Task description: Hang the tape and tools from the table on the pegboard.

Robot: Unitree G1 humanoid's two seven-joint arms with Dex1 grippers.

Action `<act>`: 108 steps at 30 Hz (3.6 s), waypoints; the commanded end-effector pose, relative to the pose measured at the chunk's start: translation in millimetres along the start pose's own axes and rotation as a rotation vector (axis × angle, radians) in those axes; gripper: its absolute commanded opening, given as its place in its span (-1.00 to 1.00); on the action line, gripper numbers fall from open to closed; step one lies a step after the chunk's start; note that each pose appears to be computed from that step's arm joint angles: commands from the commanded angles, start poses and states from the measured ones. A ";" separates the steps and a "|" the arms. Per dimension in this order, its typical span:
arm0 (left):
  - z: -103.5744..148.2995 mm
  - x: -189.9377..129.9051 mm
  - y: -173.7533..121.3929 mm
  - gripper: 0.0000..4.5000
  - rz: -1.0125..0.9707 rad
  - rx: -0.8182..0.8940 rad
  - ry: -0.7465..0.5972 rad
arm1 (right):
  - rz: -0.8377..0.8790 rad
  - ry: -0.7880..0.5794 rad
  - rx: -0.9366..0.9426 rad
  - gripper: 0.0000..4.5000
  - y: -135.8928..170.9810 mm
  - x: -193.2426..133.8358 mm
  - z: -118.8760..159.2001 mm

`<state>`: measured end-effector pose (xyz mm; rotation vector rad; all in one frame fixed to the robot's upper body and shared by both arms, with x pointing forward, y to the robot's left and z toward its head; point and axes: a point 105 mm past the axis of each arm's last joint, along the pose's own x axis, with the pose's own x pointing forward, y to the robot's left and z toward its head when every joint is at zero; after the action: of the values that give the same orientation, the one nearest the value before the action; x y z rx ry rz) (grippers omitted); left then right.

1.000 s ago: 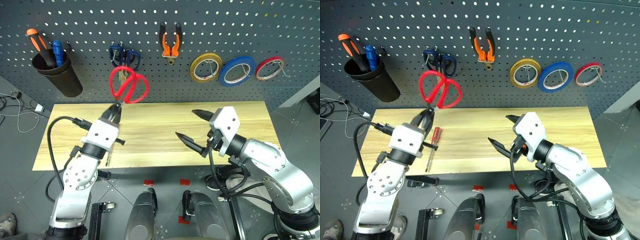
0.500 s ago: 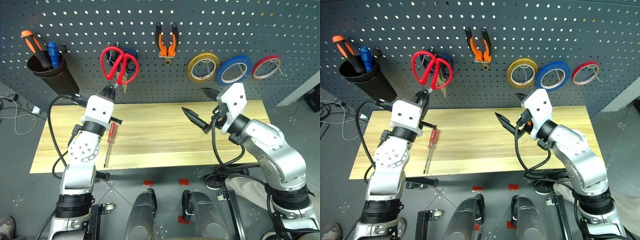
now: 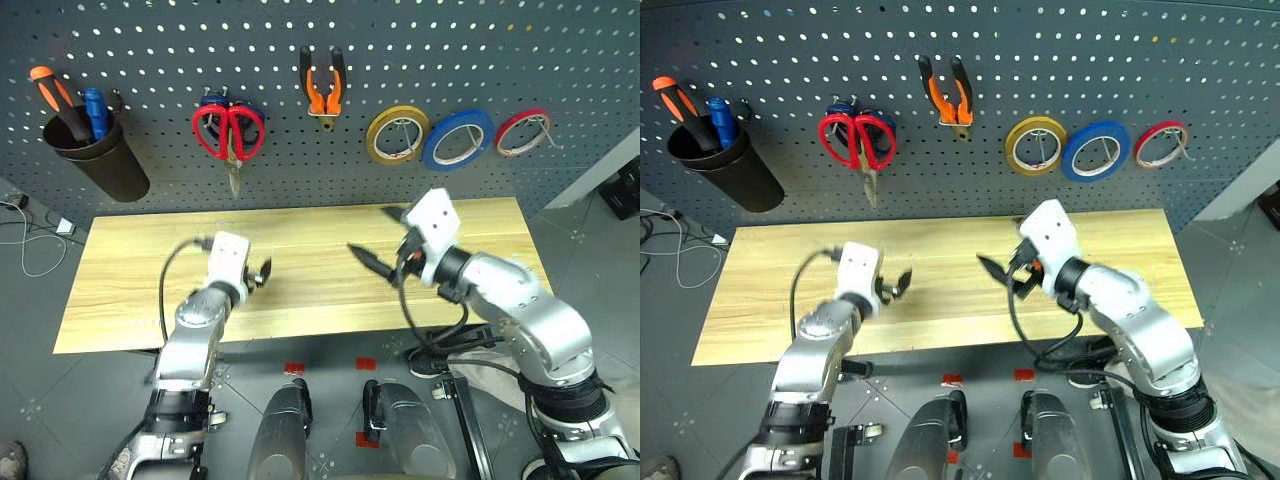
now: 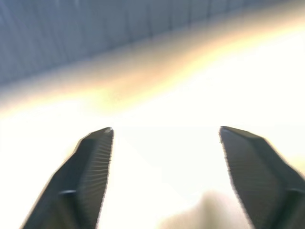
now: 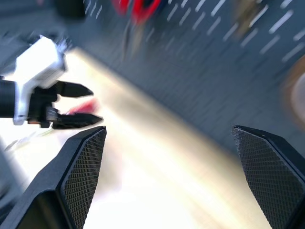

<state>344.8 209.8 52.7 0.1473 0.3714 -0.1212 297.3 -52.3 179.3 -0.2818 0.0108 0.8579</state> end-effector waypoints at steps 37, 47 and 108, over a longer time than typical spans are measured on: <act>9.8 18.8 80.5 -0.58 -0.045 0.028 0.160 | 0.301 0.107 -0.159 1.00 42.6 5.7 18.4; 72.2 -88.2 76.8 -0.58 0.314 0.435 -0.469 | 0.203 -0.100 -0.115 1.00 28.0 -2.7 49.8; 232.2 -109.5 144.3 0.54 0.550 0.029 -1.126 | 0.219 -0.381 0.068 1.00 36.9 9.8 111.2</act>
<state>360.3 323.2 305.4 0.1952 -0.7217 0.3286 278.0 4.9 264.1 -0.0511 -0.2131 1.0770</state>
